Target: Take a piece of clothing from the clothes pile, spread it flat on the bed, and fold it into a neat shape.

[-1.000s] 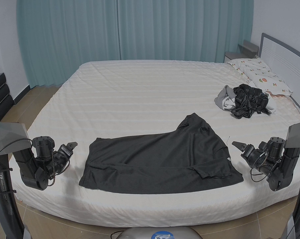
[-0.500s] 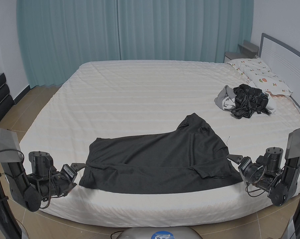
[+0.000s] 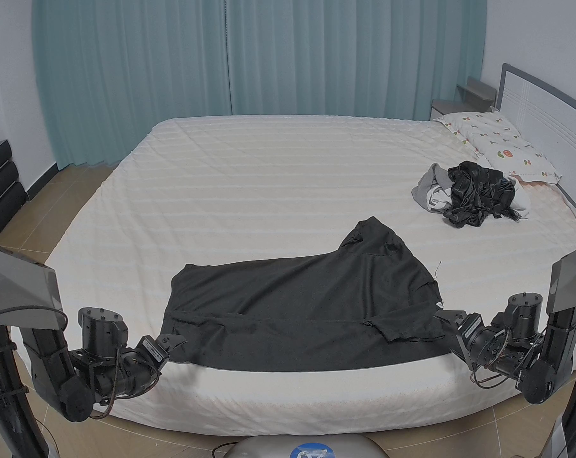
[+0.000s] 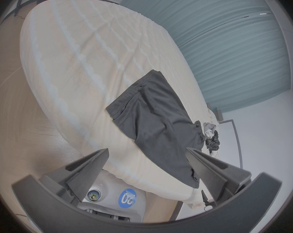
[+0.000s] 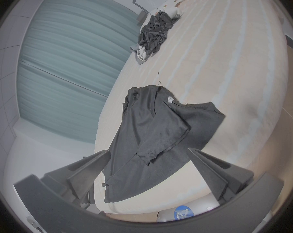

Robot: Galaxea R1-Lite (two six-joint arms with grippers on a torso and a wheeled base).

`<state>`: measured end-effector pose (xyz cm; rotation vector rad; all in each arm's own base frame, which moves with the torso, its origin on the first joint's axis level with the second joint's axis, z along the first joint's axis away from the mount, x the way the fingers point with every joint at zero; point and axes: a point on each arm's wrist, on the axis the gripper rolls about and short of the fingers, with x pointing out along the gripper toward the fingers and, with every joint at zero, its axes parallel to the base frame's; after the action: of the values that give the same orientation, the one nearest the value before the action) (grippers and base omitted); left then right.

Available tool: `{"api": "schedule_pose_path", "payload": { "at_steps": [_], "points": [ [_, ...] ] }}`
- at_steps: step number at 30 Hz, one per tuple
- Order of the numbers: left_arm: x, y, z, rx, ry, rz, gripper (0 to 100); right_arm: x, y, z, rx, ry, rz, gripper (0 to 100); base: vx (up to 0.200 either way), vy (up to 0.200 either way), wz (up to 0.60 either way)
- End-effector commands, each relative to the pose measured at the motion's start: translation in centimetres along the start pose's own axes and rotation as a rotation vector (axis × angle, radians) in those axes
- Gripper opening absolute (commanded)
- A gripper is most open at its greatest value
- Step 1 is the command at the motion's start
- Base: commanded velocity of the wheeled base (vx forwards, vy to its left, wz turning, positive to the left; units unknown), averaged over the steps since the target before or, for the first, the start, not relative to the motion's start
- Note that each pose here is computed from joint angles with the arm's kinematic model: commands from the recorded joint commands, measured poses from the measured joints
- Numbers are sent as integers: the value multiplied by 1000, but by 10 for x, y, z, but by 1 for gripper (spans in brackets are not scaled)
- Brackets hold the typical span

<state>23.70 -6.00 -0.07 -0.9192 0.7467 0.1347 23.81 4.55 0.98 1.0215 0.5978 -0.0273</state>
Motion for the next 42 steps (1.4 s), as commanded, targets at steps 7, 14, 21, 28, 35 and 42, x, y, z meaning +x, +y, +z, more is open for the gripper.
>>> {"api": "schedule_pose_path", "payload": {
  "at_steps": [7, 14, 21, 28, 35, 42],
  "points": [
    [33, -4, 0, -2, -50, 26, 100, 2, -1, -2, 2, 4, -3, 100, 0, 0, 0],
    [41, 6, 0, 0, -146, 120, 0, 2, -2, -4, -1, 13, -6, 100, 0, 0, 0],
    [38, 13, 8, -24, -172, 149, 0, 0, -4, -6, -1, 22, -18, 100, 0, 0, 0],
    [33, 18, 12, -40, -181, 168, 0, 7, -11, -12, -2, 48, -55, 100, 0, 0, 0],
    [33, 19, 9, -41, -174, 173, 0, 13, -17, -17, 11, 65, -83, 100, 0, 0, 0],
    [34, 20, 8, -40, -168, 175, 0, 24, -19, -23, 35, 60, -99, 100, 0, 0, 0]
  ]
}}
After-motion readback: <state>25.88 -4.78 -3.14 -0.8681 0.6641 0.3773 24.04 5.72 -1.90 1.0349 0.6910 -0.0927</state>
